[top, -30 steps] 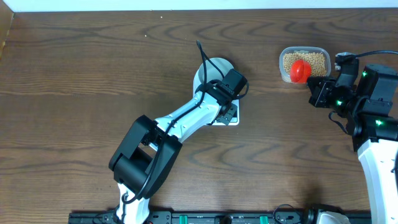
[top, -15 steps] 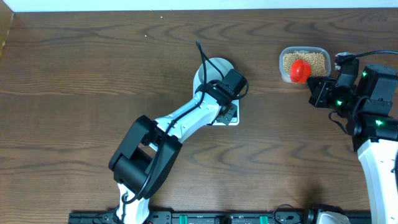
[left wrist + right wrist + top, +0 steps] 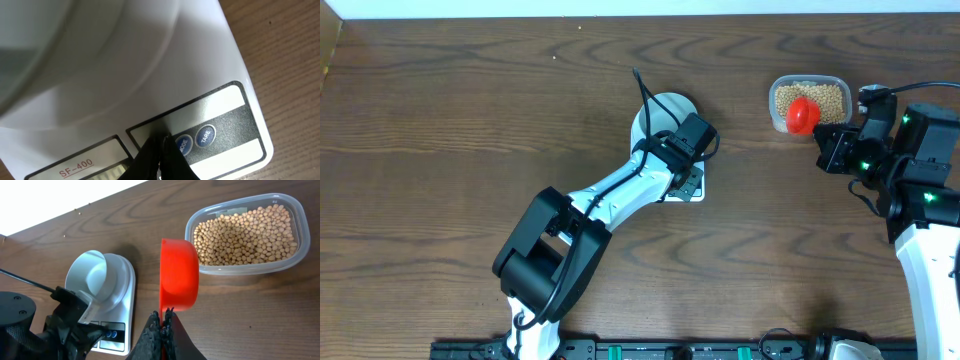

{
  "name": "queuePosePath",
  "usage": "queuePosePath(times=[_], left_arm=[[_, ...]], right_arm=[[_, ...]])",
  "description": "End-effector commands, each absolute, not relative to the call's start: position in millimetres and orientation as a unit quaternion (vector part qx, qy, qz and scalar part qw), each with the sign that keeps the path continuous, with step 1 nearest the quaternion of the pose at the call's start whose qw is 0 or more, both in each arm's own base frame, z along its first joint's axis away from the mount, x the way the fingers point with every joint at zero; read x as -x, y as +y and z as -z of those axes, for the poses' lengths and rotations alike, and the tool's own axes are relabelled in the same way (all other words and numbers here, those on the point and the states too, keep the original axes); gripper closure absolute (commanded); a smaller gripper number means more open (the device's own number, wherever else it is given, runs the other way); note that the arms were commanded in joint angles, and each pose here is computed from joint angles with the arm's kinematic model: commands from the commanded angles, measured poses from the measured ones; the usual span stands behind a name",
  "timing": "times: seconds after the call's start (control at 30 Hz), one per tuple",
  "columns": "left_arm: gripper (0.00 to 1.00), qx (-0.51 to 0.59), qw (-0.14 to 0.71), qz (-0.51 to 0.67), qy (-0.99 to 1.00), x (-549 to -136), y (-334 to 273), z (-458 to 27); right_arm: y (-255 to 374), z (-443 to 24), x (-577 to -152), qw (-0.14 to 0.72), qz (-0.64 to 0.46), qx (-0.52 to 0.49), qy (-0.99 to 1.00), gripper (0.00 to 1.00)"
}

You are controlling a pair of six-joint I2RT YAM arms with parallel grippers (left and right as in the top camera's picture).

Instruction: Scoop item into bowl and weigh 50g on scale

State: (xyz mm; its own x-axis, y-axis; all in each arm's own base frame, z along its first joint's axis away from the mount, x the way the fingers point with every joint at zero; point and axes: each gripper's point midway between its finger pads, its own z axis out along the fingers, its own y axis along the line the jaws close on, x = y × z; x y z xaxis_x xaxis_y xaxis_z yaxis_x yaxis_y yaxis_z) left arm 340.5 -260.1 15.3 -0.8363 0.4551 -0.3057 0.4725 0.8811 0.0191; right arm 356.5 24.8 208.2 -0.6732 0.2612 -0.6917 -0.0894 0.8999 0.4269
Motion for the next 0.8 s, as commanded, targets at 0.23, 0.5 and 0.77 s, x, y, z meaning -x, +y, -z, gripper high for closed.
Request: queuePosePath(times=[0.23,0.5,0.77], left_arm=[[0.93,-0.190,0.083,0.019,0.978,-323,-231,25],[0.93,-0.190,0.094,0.030,0.977,-331,-235,20],[0.93,-0.212,0.151,0.052,0.964,-343,-243,-44]], right_arm=[[20,-216,-356,0.412,-0.208,-0.043,0.886,0.99],[19,-217,-357,0.414,-0.205,-0.042,0.886,0.99],[16,-217,-359,0.419,-0.197,-0.044,0.885,0.99]])
